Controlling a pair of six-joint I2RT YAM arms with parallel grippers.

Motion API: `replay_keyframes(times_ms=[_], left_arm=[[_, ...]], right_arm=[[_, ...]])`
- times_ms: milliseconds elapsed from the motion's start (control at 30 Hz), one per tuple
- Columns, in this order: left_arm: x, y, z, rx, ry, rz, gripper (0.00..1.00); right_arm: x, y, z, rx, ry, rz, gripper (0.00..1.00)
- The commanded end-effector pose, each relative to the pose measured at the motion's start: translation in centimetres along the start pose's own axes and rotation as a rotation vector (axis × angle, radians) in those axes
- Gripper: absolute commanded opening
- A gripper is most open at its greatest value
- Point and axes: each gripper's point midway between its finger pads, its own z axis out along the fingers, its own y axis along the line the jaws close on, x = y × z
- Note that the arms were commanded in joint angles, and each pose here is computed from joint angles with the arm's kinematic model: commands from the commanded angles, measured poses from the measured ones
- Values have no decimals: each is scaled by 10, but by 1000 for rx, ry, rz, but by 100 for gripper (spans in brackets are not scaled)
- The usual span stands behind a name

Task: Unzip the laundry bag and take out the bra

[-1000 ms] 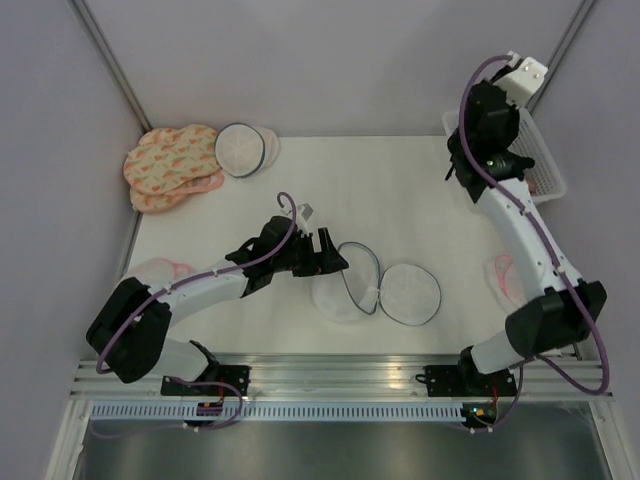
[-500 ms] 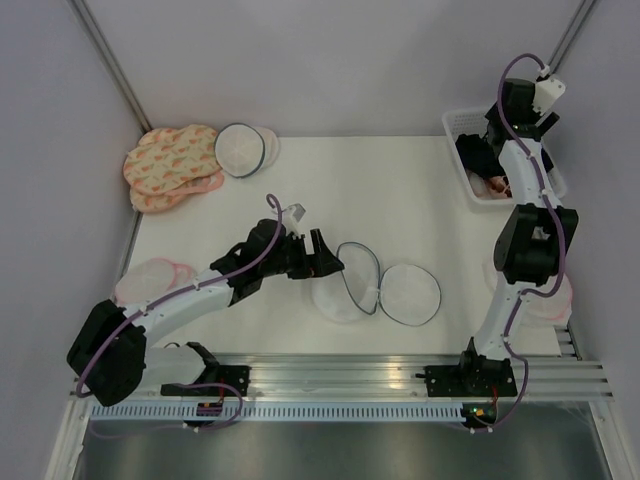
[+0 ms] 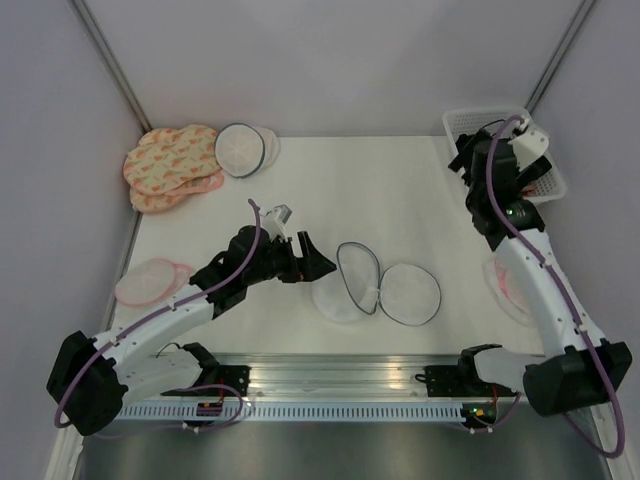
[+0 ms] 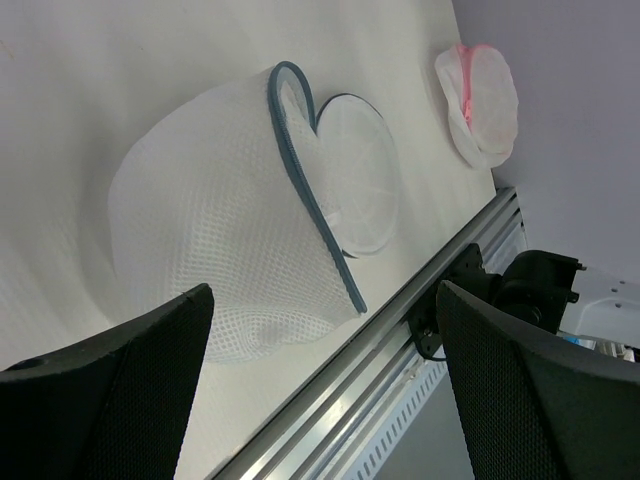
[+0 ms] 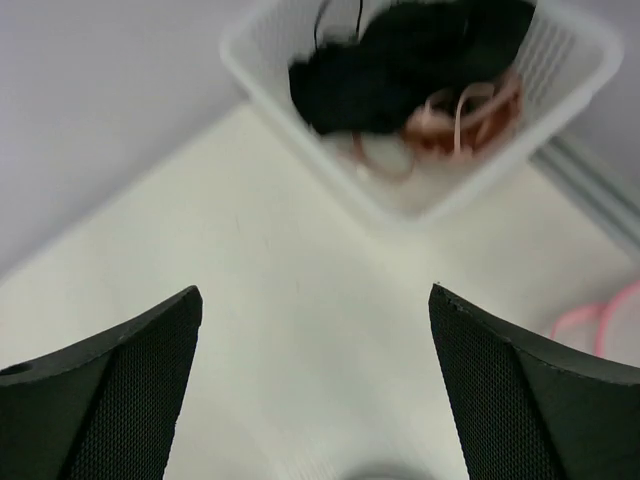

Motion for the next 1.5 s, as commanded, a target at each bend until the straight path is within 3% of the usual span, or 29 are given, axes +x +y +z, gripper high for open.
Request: replay_keyframes(times_ms=[0, 200, 500, 833, 1200, 1300, 1333, 1367, 1467], left_arm=[[5, 5, -8, -18, 2, 15, 95], [6, 7, -22, -29, -26, 19, 95], [9, 13, -33, -51, -49, 5, 95], [15, 19, -38, -70, -47, -9, 95], [17, 26, -38, -94, -47, -20, 95], [17, 28, -38, -99, -53, -23, 95], [17, 28, -38, -102, -51, -25, 95], [19, 29, -37, -106, -49, -26, 95], [19, 30, -38, -108, -49, -26, 95]], right_arm=[[107, -48, -32, 148, 220, -120, 98], [206, -78, -108, 93, 374, -230, 98], [269, -102, -129, 139, 471, -268, 98], [303, -106, -131, 110, 515, -85, 94], [342, -113, -130, 108, 593, -126, 81], [346, -113, -130, 92, 597, -119, 55], [346, -112, -129, 89, 593, -115, 26], [344, -113, -128, 93, 584, -110, 8], [337, -114, -127, 91, 561, -122, 0]])
